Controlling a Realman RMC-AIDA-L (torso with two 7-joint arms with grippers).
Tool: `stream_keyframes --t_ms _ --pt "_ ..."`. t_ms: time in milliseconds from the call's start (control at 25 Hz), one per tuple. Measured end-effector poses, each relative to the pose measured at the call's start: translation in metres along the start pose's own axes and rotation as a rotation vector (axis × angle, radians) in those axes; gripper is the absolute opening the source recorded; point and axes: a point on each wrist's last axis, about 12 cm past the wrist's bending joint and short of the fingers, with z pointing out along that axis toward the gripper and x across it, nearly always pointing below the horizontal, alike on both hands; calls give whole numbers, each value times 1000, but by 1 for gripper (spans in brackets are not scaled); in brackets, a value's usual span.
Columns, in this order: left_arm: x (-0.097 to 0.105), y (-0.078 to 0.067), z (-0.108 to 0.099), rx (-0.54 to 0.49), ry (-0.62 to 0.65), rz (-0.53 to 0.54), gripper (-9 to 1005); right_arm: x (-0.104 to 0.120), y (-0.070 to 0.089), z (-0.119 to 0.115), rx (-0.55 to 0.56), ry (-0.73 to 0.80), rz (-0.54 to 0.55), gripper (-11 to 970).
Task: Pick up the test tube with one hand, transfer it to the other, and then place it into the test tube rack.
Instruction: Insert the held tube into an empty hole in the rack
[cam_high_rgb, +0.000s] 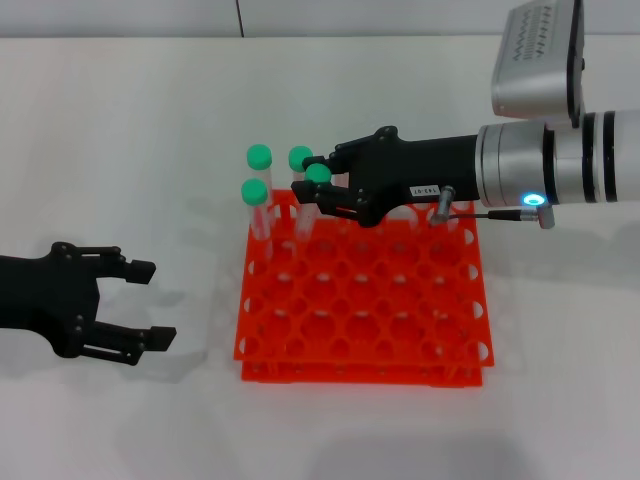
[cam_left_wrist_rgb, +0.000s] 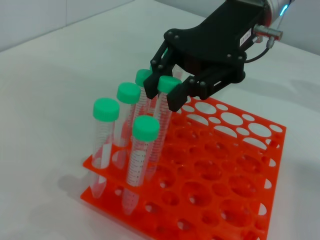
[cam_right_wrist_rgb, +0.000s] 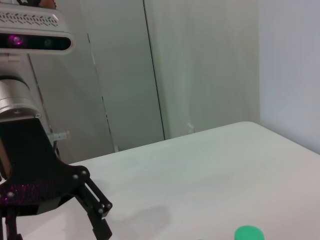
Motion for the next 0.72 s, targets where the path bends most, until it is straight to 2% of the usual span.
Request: stream_keyframes --t_ms 720 --pt "0 2 2 -1 1 -2 884 -4 1 5 -16 10 -17 280"
